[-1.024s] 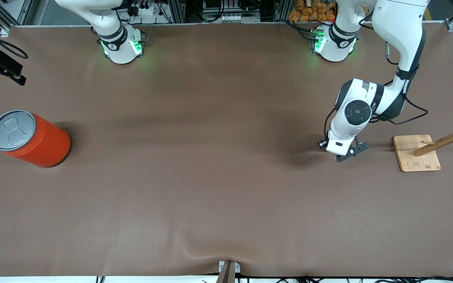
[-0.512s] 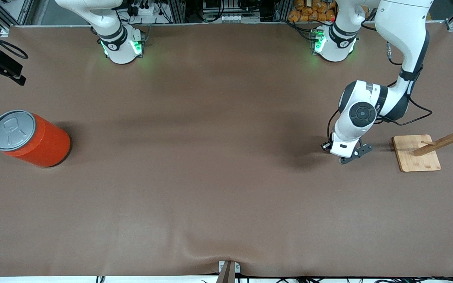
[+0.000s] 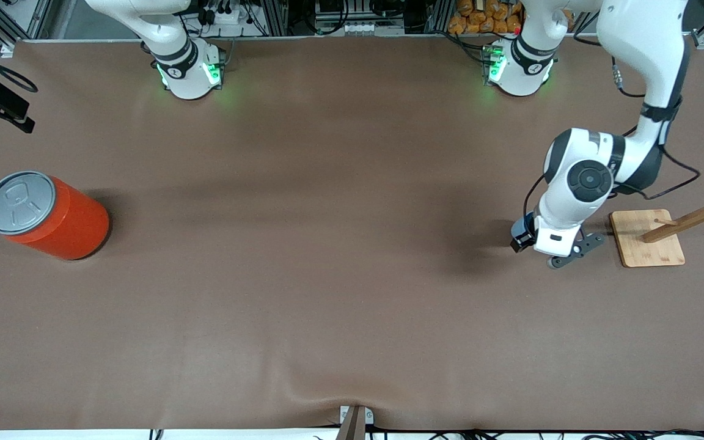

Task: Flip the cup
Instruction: 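Open the left gripper and lift it away from the cup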

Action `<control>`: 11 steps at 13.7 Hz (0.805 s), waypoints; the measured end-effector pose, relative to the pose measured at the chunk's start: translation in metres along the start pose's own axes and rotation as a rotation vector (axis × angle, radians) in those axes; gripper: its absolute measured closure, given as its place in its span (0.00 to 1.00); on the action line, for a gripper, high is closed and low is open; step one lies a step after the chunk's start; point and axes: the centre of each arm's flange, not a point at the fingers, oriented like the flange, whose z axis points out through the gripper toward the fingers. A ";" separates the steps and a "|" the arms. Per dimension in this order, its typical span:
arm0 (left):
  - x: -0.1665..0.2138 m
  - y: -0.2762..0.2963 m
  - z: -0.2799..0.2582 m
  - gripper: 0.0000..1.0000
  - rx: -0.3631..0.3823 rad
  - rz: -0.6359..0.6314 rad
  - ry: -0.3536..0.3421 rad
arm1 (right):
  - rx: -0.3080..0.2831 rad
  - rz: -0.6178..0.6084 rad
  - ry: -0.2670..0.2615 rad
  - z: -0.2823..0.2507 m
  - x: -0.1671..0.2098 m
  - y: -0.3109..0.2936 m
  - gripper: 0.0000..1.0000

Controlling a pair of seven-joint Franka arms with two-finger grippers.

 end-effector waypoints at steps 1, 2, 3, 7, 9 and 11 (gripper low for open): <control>0.006 -0.001 -0.037 0.01 0.007 0.019 0.006 | 0.000 0.000 0.000 0.000 0.000 0.000 0.00; 0.011 -0.003 -0.080 0.00 0.012 0.055 0.014 | 0.000 0.000 0.000 0.000 0.000 0.000 0.00; 0.016 -0.005 -0.123 0.00 0.007 0.105 0.032 | 0.000 0.000 0.000 0.000 0.000 0.000 0.00; 0.022 -0.024 -0.246 0.00 -0.051 0.300 0.049 | -0.001 0.000 -0.007 0.001 -0.001 0.000 0.00; 0.020 -0.031 -0.276 0.00 -0.068 0.339 0.039 | -0.001 0.000 -0.010 0.001 -0.001 0.000 0.00; 0.017 -0.038 -0.298 0.00 -0.071 0.413 0.051 | -0.001 -0.001 -0.014 0.001 -0.002 0.000 0.00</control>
